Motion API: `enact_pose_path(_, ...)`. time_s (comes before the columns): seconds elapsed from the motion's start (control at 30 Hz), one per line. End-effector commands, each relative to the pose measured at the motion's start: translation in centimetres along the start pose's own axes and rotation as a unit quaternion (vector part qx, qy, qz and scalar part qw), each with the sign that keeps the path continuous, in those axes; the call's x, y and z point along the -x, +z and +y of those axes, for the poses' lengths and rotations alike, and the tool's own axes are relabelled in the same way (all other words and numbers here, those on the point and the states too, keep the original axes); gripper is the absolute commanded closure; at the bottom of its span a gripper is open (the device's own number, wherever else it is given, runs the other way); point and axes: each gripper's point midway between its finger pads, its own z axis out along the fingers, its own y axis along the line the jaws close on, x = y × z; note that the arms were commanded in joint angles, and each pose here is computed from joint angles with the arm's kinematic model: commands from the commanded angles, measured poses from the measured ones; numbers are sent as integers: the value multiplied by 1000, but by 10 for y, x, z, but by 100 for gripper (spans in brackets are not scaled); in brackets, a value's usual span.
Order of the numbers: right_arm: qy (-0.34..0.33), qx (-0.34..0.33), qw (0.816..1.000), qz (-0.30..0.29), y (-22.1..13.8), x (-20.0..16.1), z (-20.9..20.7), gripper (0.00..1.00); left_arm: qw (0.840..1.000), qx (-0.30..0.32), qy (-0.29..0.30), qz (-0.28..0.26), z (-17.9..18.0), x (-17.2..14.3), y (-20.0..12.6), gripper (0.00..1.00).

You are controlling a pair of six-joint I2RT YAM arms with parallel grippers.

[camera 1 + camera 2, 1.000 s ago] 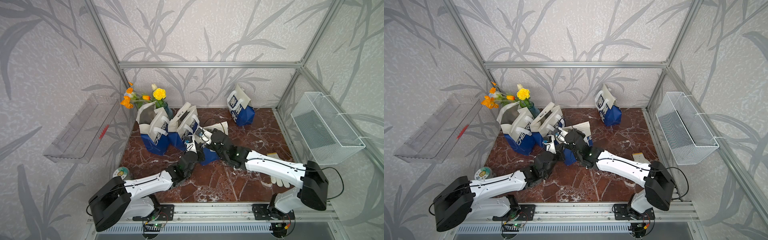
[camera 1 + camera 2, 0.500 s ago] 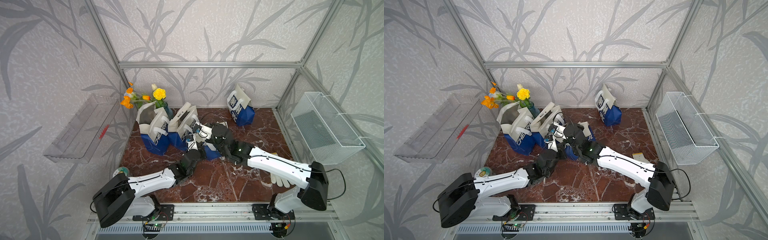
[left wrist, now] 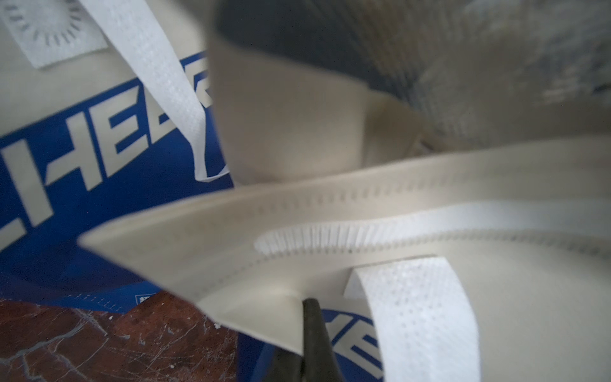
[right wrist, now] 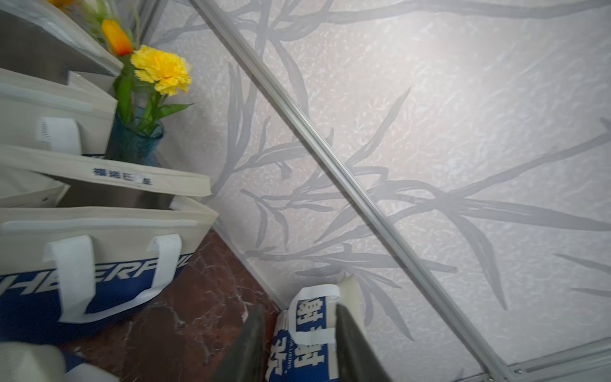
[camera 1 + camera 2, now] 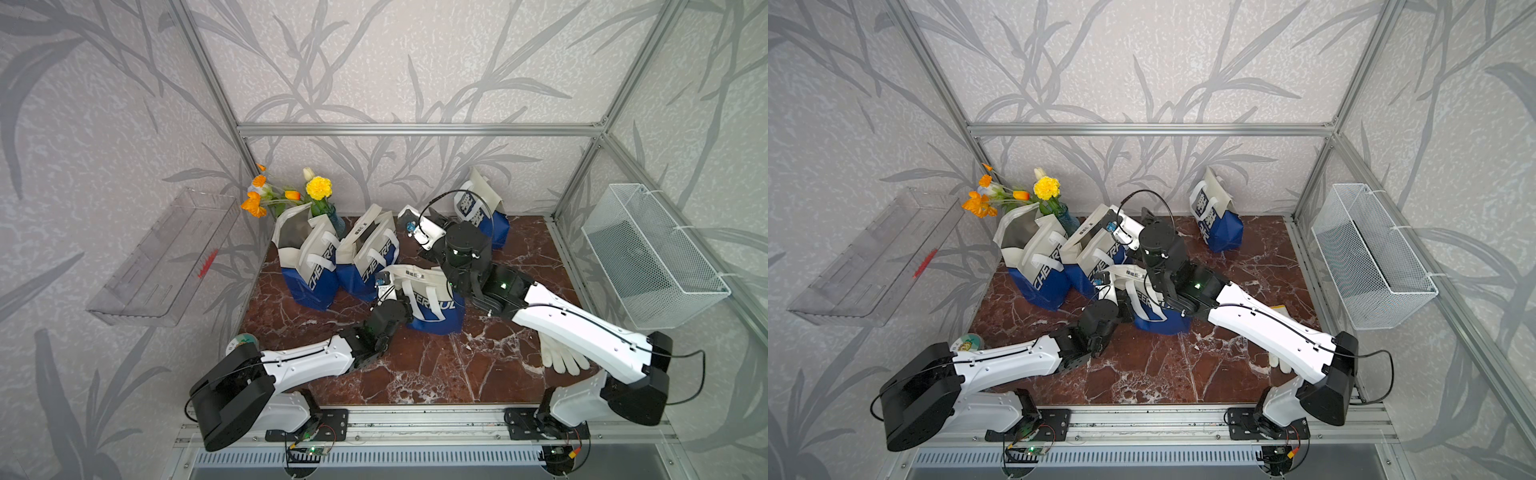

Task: Open the takeout bag
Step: Open the takeout bag at the center of the board.

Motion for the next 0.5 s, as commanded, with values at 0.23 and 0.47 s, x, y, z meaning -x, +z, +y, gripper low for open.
enact_pose_path(0.23, 59, 121, 991, 14, -42, -54, 65, 27, 998, 16, 45, 48, 7, -16, -3, 100)
enact_pose_path(0.47, 9, 129, 991, 19, -44, -57, 102, 25, 998, 12, 46, 45, 4, -13, -3, 100)
